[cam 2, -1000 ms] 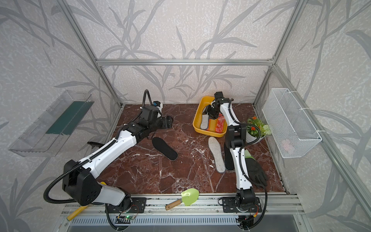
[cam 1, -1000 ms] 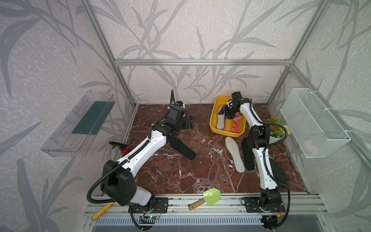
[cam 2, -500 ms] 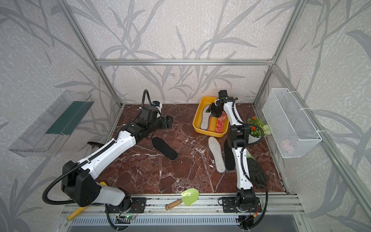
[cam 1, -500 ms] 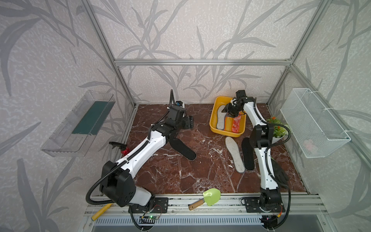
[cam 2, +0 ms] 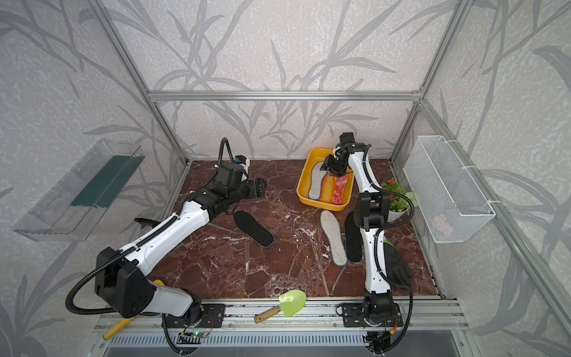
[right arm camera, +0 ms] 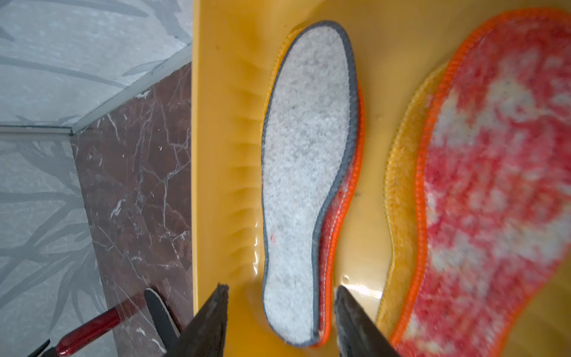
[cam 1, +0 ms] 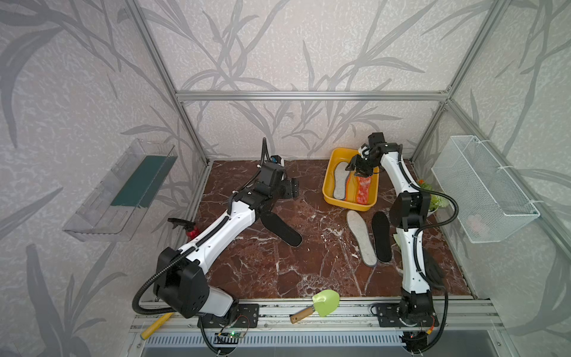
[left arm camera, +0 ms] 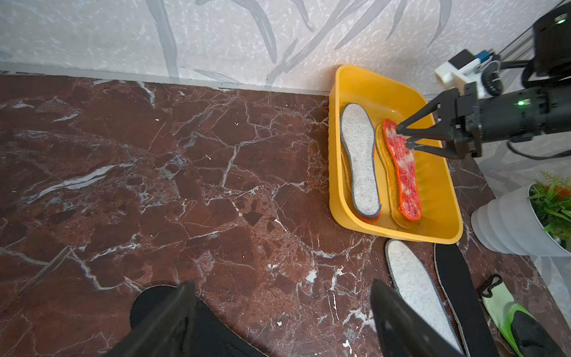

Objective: Put the insoles into the storage box
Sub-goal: Place the insole in the storage box, then adjust the insole at the center of the board.

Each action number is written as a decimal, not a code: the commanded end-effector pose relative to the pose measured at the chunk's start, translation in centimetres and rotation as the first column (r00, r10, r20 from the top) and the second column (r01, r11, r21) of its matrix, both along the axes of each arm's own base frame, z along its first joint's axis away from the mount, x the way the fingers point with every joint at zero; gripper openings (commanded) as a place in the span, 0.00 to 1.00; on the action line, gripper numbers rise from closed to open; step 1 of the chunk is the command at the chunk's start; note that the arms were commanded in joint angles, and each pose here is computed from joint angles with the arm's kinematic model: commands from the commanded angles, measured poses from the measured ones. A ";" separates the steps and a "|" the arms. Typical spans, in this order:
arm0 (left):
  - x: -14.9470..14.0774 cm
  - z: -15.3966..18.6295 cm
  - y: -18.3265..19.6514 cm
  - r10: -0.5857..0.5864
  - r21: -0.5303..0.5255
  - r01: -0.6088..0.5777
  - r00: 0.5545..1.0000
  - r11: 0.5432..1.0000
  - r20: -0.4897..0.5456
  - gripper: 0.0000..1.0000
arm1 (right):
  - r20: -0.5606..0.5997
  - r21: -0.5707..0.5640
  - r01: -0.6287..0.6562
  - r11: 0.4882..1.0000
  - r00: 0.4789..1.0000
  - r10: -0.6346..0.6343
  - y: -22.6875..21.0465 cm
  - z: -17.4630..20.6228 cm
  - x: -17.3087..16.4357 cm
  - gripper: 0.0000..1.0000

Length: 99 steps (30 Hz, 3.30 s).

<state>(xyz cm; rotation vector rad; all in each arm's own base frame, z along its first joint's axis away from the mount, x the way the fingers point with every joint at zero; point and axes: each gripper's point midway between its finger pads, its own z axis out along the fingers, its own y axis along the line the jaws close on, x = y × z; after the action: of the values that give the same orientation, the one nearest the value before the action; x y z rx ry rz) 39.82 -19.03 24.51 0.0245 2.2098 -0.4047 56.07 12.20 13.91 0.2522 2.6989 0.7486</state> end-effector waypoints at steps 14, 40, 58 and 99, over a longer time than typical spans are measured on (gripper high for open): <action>1.6 -4.3 -1.1 0.000 0.017 0.002 0.990 1.000 -0.139 0.99 | 0.062 -0.008 -0.150 0.989 0.987 0.150 -1.4 5.2 -22.2 0.58; 0.8 -4.3 -1.3 -0.001 -0.019 -0.003 0.983 1.000 -0.184 0.99 | -0.228 -0.420 -0.141 0.897 0.972 0.046 -0.4 -10.0 -30.3 0.59; 0.7 -4.8 -0.5 0.026 0.027 -0.021 0.980 0.999 -0.197 0.99 | -0.337 -0.272 -0.408 0.872 0.889 0.311 8.3 -14.2 -33.5 0.58; 1.4 -5.2 -1.2 0.008 0.032 -0.001 0.976 0.999 -0.219 0.99 | -0.166 -0.458 -0.077 0.885 0.986 0.000 2.0 -13.0 -27.7 0.56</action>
<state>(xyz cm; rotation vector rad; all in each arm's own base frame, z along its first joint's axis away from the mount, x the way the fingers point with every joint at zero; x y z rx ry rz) 40.81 -20.44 18.74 -0.0090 2.4333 -0.4010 28.29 14.12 1.52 0.1047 2.9342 0.0863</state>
